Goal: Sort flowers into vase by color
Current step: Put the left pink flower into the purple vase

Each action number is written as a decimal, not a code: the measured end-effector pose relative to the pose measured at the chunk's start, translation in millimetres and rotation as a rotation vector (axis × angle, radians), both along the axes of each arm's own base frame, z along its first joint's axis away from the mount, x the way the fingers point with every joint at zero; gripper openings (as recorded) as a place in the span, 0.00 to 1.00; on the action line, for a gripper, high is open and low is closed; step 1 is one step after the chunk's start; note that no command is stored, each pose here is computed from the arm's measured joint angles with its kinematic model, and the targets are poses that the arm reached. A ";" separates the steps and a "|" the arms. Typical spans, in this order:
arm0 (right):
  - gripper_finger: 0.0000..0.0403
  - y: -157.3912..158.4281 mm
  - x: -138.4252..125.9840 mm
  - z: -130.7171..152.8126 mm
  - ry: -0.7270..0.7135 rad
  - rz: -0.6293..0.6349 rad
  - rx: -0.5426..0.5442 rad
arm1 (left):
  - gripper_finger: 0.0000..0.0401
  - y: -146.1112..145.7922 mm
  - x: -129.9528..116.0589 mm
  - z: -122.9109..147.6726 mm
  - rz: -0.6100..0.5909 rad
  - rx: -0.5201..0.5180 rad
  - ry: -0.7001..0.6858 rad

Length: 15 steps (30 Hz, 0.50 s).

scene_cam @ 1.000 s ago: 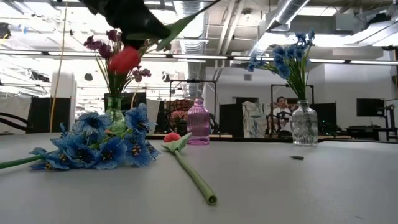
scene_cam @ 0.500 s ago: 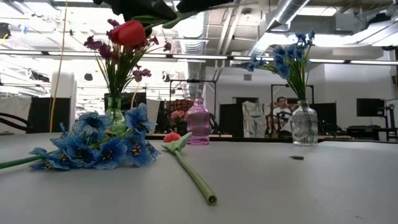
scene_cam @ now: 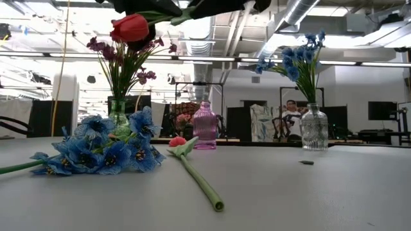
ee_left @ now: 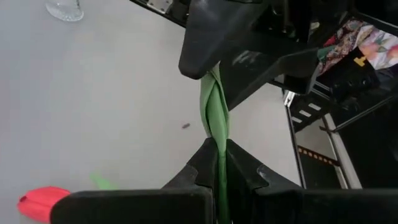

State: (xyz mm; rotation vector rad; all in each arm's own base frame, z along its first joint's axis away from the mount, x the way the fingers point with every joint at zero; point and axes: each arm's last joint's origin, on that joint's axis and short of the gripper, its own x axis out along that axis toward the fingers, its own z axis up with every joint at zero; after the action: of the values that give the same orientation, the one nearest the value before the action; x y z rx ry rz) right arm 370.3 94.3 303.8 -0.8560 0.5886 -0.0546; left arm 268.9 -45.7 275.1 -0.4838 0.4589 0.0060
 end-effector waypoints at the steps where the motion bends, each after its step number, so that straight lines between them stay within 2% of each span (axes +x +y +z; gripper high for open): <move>1: 0.46 0.0 0.0 0.0 0.000 0.000 0.000 | 0.00 0.1 0.0 0.0 0.001 -0.002 0.000; 7: 0.43 0.2 -0.4 -0.5 0.006 0.001 -0.002 | 0.00 -0.3 -0.1 0.0 -0.003 -0.004 0.001; 15: 0.26 0.1 -0.9 -1.4 0.017 0.002 -0.006 | 0.00 -0.3 0.2 0.6 -0.003 -0.003 -0.007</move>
State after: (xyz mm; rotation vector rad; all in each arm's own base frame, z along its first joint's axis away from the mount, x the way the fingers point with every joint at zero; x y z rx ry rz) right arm 369.3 94.3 302.5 -0.8635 0.6041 -0.0471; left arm 269.0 -46.0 275.7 -0.4857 0.4529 0.0014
